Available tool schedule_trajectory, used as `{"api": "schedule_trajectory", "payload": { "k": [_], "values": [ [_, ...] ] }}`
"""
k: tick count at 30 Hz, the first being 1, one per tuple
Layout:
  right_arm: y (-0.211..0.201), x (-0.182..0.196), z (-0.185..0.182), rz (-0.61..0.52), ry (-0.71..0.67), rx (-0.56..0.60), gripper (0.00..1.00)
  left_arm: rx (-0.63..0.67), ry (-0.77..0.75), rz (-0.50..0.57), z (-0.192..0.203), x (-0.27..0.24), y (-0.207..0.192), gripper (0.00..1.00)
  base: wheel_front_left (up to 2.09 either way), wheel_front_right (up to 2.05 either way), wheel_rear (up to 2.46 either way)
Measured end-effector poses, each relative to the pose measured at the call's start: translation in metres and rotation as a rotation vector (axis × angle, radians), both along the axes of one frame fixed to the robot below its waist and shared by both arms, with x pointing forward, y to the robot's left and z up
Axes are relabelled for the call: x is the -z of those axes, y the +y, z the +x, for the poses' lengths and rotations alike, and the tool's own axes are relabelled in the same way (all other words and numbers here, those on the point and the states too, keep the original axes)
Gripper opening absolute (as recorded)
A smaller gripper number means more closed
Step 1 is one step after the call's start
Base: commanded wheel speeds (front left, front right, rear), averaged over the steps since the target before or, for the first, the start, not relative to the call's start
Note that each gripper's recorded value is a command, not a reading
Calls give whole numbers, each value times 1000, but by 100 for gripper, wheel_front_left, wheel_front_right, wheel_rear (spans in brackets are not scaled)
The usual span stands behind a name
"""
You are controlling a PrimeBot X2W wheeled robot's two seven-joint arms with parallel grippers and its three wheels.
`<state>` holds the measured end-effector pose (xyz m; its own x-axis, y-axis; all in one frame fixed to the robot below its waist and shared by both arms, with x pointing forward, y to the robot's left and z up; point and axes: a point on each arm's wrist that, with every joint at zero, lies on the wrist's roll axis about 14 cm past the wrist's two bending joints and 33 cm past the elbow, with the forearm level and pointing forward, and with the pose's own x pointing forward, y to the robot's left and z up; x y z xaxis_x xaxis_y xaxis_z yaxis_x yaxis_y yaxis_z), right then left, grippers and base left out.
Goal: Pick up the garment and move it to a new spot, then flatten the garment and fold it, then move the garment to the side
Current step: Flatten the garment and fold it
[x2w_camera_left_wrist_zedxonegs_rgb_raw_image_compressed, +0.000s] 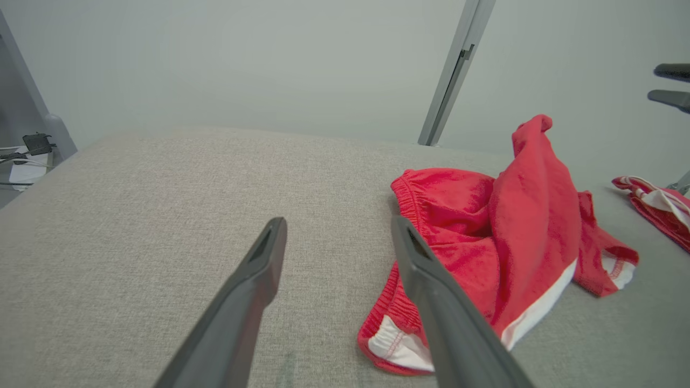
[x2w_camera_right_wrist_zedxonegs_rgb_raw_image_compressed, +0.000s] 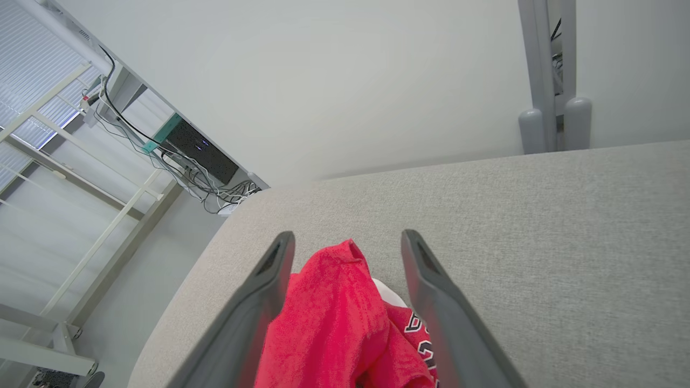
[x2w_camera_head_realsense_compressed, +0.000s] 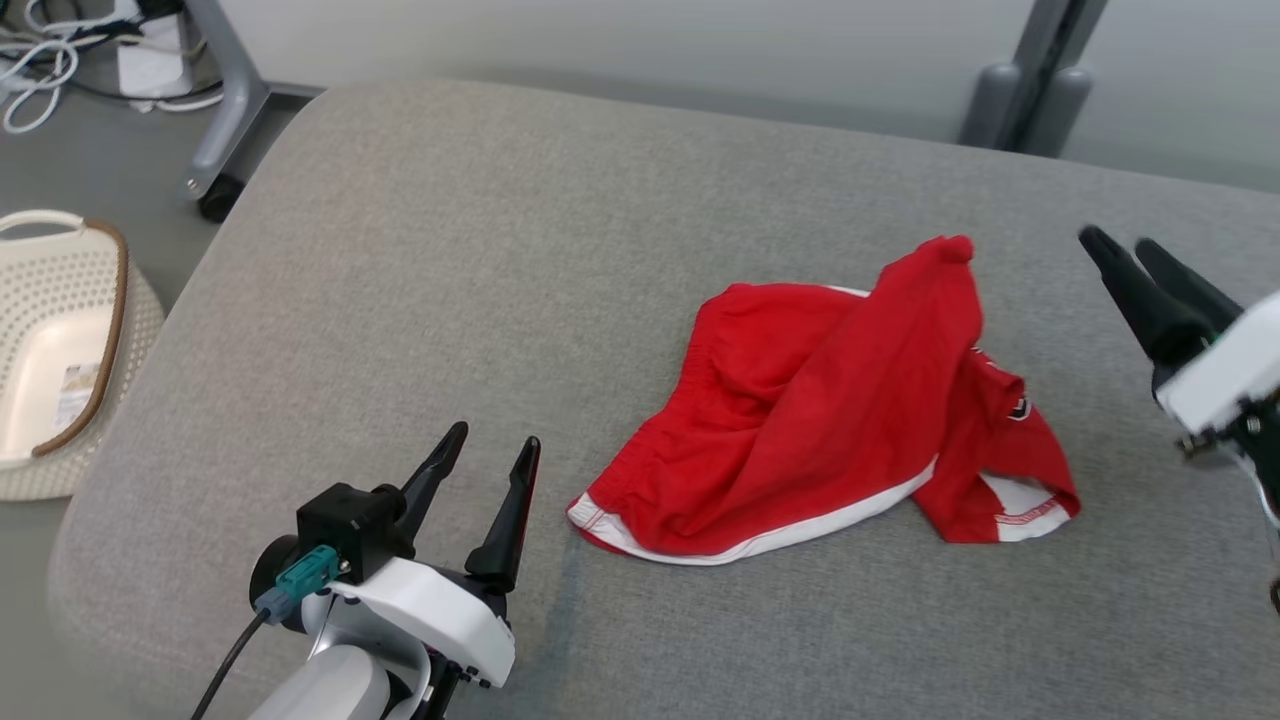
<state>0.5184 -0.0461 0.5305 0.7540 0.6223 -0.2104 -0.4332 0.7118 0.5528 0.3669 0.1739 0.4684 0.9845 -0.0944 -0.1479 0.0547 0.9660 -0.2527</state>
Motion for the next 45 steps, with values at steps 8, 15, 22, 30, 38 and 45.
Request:
{"api": "schedule_trajectory", "payload": {
  "k": [8, 15, 22, 30, 38, 45],
  "values": [
    [-47, 24, -52, -70, -78, 113, 100, 69, -38, 0, -1, -16, -20, 100, 0, 0, 0],
    [-15, 47, -52, -136, -59, 16, 100, 59, -16, 5, -4, -12, -15, 100, 0, 0, 0],
    [14, 68, -20, -236, -17, -65, 100, 11, 18, 8, -9, -3, -3, 100, 0, 0, 0],
    [48, 102, -22, -307, 79, -186, 49, -56, 40, 19, -18, 3, 17, 100, 0, 0, 0],
    [45, 92, -22, -313, 33, -184, 0, -53, 31, 13, -17, 1, 15, 100, 0, 0, 0],
    [21, 71, -45, -294, 16, -167, 0, -11, 17, 10, -17, -2, 3, 100, 0, 0, 0]
  ]
}}
